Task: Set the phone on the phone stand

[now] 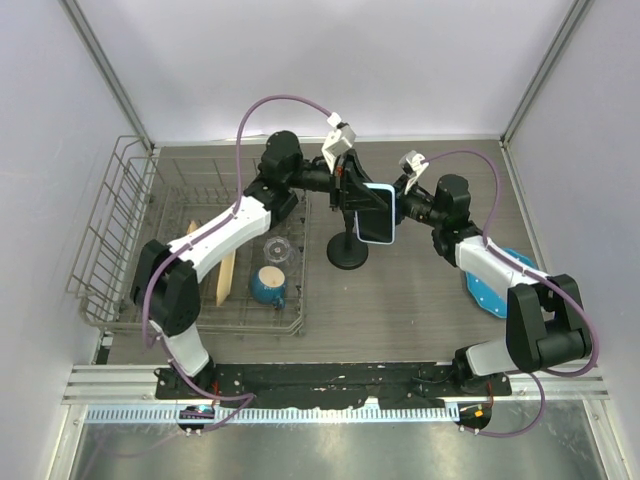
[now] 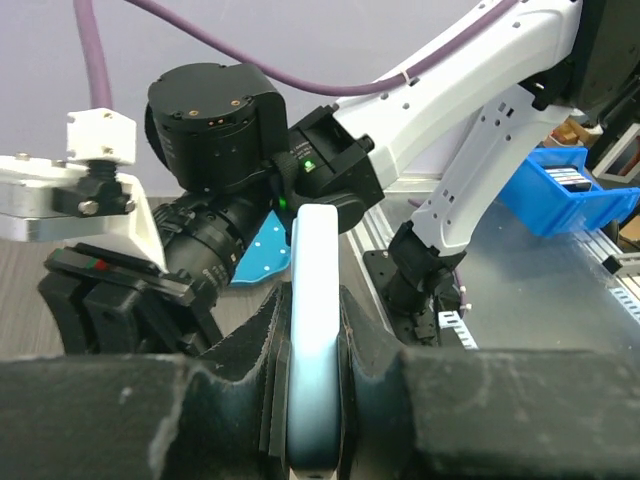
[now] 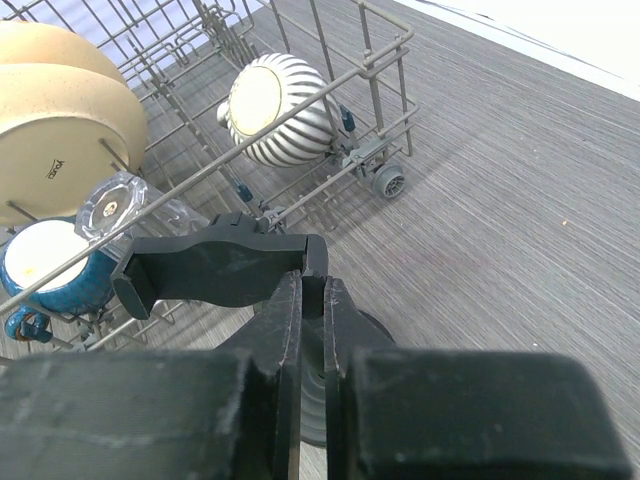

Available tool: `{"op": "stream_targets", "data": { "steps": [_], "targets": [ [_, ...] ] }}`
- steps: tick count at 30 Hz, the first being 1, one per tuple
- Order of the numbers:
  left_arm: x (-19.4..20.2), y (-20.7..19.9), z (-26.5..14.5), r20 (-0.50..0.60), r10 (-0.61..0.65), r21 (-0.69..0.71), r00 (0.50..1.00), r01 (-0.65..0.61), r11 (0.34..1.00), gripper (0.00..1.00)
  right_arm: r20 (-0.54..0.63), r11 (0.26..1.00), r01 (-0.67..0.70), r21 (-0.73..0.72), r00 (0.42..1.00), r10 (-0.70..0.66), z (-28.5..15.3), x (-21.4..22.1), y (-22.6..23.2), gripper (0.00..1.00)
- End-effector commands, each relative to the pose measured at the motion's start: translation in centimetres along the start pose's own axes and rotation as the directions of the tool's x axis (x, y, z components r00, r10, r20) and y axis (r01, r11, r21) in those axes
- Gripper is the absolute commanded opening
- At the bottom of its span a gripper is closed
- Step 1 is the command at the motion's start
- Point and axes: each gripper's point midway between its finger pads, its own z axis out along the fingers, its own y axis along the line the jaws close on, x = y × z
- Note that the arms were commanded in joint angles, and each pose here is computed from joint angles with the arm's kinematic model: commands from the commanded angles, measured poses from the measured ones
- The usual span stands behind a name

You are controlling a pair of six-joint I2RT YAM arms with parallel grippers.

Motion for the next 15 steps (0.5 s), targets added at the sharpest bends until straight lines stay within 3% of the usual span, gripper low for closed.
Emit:
{"op": "stream_targets", "data": {
  "steps": [1, 15],
  "targets": [
    [-3.0, -0.6, -1.1, 0.070, 0.169, 0.101, 0.983, -0.176, 0.979, 0.00, 0.001, 0.998, -0.006, -0.058, 1.000, 0.007, 0.3, -0.6, 0.8, 0.01],
    [0.0, 4.6, -0.8, 0.072, 0.103, 0.081, 0.992, -0.109, 0.991, 0.00, -0.001, 0.998, -0.017, -0.059, 1.000, 0.017, 0.3, -0.4, 0.6, 0.01]
  ]
}}
